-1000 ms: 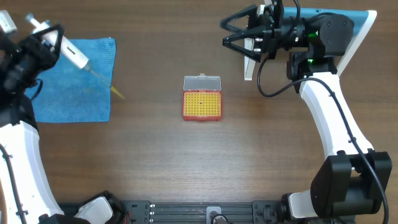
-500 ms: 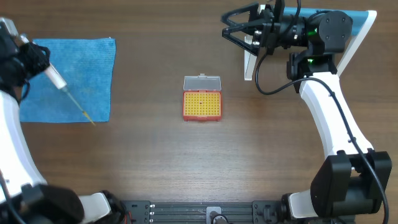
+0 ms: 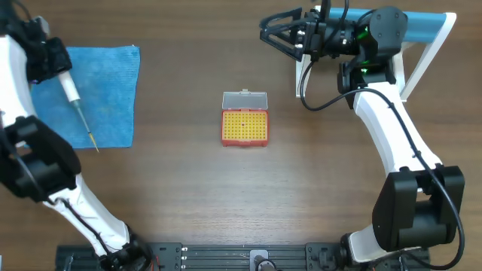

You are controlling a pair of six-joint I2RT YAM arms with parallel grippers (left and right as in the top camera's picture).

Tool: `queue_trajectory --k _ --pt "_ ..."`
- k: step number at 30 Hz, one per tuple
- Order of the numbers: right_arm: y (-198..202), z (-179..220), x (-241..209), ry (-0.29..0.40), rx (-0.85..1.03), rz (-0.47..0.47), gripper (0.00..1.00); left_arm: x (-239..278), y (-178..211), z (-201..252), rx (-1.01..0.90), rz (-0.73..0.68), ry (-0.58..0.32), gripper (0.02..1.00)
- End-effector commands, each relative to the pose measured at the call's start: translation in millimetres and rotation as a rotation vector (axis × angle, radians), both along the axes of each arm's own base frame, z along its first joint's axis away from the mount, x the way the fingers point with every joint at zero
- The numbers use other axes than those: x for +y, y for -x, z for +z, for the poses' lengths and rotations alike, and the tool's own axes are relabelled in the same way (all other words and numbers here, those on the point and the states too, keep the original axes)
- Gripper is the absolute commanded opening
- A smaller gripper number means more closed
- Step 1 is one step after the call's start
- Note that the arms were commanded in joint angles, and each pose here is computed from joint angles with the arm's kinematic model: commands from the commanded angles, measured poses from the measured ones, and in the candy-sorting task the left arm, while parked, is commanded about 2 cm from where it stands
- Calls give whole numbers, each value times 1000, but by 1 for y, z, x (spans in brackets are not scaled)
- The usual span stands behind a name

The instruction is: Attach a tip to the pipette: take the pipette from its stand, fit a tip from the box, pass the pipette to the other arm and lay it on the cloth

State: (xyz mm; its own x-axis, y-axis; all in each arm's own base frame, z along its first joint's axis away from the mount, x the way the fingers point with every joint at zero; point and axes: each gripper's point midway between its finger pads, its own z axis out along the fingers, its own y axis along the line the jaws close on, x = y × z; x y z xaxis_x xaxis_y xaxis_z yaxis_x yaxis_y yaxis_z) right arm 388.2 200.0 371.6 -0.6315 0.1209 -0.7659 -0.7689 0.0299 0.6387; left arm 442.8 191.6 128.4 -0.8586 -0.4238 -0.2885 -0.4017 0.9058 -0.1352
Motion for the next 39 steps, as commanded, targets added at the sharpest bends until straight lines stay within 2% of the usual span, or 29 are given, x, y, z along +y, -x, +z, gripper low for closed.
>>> queue_trajectory --k 1,11,26,39 --pt "-6 -4 1 -7 12 -18 761 7 -24 -14 16 -40 -74 25" --pt "-6 -5 2 -7 14 -16 763 -1 -44 -68 94 -59 -74 25" --pt "1 -10 19 0 65 26 763 -1 -74 -86 20 -21 -86 27" --pt "1 -10 19 0 65 26 761 -5 -69 -114 70 8 -49 73"
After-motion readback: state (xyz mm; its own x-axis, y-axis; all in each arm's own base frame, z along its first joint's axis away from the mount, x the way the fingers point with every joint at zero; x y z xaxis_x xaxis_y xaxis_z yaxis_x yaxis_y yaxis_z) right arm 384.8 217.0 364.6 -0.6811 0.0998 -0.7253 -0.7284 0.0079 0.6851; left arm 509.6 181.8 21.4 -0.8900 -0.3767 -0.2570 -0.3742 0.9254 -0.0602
